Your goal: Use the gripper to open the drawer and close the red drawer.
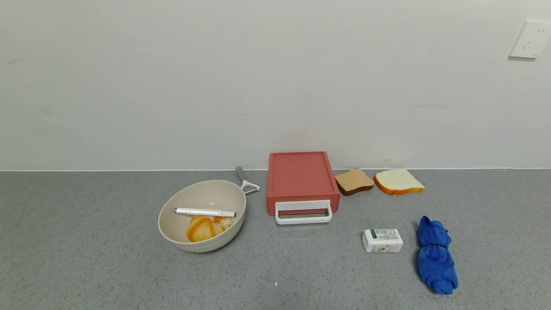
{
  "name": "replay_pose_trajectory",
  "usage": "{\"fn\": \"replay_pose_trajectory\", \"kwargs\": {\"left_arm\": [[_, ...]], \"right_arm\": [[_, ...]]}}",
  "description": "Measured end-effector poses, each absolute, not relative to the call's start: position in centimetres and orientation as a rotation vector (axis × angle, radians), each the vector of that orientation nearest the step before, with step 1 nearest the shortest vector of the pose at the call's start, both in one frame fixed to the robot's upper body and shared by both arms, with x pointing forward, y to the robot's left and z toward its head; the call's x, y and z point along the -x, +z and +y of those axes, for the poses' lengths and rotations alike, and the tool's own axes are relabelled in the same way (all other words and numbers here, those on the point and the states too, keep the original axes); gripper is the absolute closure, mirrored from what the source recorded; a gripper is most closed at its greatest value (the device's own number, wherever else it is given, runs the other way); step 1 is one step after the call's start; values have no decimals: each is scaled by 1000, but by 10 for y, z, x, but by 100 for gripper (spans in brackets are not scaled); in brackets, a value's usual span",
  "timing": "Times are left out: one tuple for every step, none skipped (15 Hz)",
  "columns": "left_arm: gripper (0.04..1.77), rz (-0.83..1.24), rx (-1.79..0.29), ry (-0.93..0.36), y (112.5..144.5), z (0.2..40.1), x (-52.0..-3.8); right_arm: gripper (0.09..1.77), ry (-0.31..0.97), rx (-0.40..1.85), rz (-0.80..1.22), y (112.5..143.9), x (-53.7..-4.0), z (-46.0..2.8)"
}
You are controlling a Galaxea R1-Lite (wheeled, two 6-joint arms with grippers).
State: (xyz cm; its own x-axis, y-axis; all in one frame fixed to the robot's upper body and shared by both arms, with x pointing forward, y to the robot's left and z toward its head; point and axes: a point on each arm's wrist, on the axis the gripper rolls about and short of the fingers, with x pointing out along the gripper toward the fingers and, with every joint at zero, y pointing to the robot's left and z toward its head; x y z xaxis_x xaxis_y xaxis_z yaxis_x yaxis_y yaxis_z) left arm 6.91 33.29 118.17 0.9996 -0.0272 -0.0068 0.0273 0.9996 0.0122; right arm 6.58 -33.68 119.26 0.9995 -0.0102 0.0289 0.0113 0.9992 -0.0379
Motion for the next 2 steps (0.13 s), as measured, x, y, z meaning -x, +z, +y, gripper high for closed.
{"fn": "replay_pose_trajectory", "kwargs": {"left_arm": [[9,7,-12,-27,1182,333,-69],[9,7,-12,-27,1182,333,-69]], "right_arm": [[16,7,26,-16,1189,-67,-336],[16,10,17,-5,1186,-68,-336]]}}
